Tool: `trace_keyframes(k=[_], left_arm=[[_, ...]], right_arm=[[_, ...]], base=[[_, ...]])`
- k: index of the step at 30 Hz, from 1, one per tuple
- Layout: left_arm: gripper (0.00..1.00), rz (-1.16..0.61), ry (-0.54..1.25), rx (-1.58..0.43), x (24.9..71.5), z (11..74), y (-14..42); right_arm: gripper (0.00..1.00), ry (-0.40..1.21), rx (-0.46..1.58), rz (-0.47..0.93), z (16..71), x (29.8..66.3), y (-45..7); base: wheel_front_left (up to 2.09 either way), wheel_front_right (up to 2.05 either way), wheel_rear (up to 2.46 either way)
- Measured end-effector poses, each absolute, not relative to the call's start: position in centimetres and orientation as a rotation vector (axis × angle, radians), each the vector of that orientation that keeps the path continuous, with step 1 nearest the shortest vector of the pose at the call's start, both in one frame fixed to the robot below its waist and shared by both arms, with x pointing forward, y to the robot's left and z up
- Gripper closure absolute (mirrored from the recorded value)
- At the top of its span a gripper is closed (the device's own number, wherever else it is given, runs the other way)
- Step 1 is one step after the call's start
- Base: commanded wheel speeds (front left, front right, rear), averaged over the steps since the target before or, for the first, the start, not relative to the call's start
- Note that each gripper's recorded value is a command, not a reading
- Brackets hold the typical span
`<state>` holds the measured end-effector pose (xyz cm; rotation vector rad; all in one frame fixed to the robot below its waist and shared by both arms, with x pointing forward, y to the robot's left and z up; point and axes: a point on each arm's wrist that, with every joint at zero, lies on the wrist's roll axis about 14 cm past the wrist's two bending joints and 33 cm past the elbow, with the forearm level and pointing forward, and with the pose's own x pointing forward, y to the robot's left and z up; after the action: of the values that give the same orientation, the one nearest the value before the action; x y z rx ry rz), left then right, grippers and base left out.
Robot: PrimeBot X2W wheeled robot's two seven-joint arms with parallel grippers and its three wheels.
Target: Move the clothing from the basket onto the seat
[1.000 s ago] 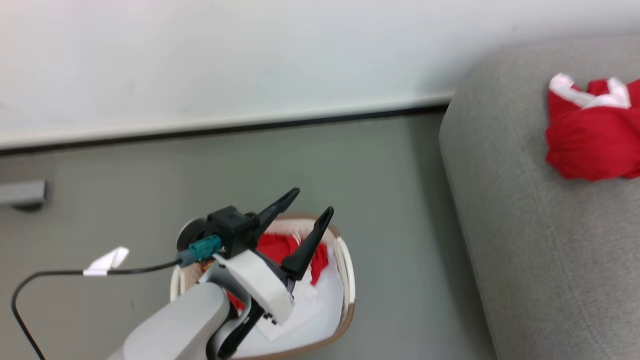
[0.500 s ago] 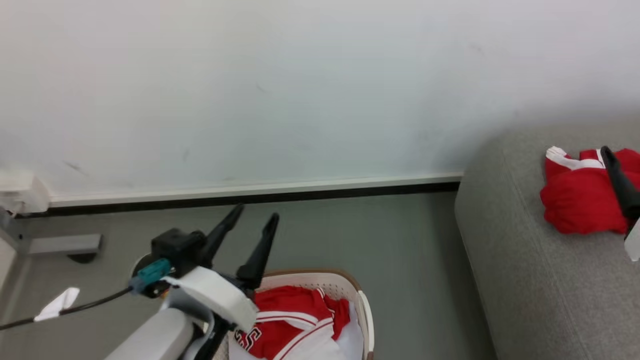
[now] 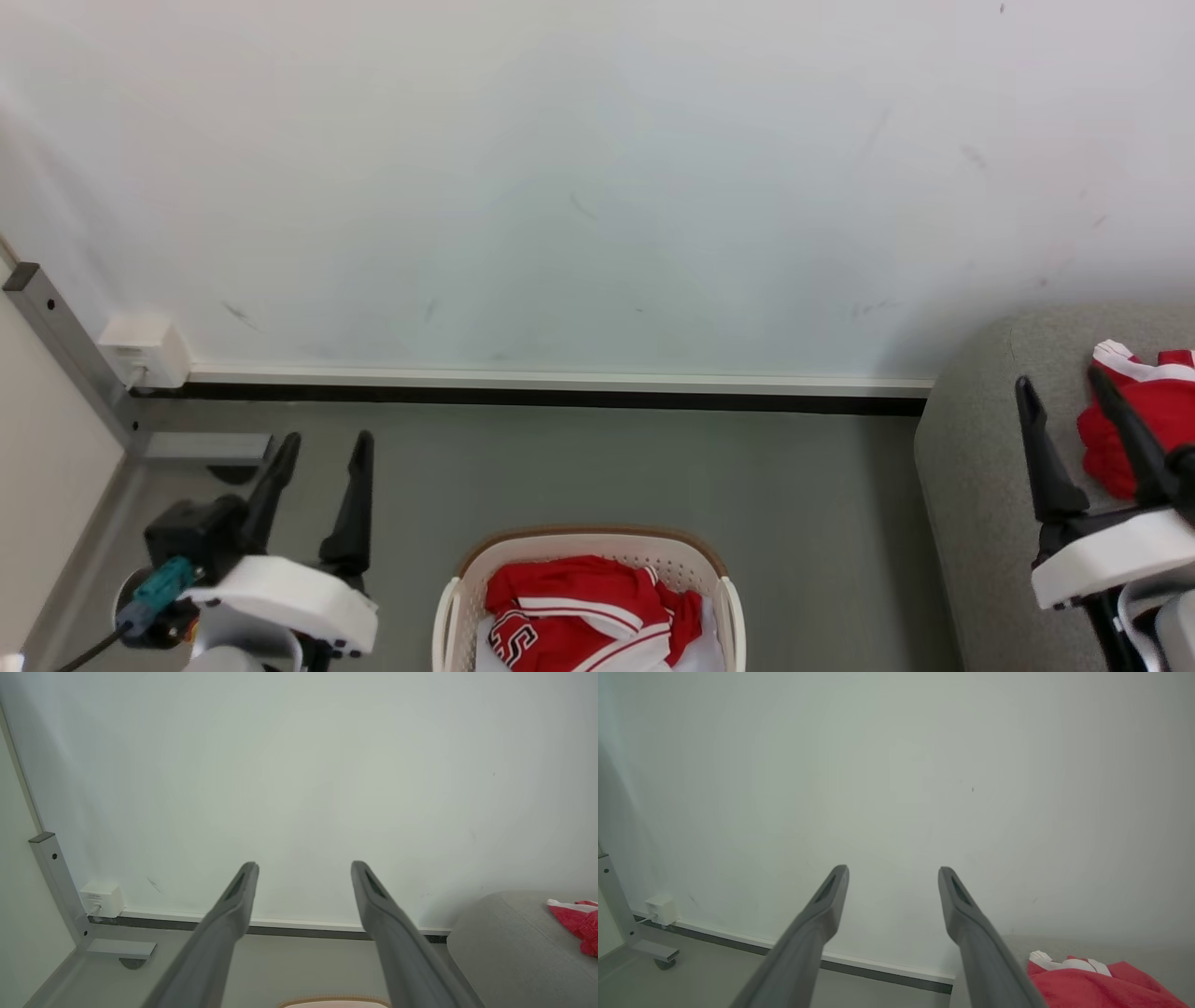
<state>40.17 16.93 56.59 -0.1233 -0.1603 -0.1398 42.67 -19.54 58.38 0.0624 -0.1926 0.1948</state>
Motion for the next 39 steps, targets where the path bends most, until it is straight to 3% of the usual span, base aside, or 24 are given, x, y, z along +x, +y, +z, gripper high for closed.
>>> trace_keyframes(k=[8,16,39], left_arm=[[0.00,0.026,-0.158,-0.133,37.5,54.9,21.0],[0.00,0.069,-0.129,-0.125,35.8,52.8,21.7],[0.00,0.033,-0.097,-0.130,35.5,50.9,20.4]], right_arm=[[0.00,-0.121,0.173,0.161,53.3,39.8,-17.4],[0.00,-0.096,0.198,0.144,51.7,37.8,-16.3],[0.00,-0.078,0.192,0.197,51.3,38.2,-14.5]], base=[[0.00,0.00,0.00],[0.00,0.00,0.00],[0.00,0.00,0.00]])
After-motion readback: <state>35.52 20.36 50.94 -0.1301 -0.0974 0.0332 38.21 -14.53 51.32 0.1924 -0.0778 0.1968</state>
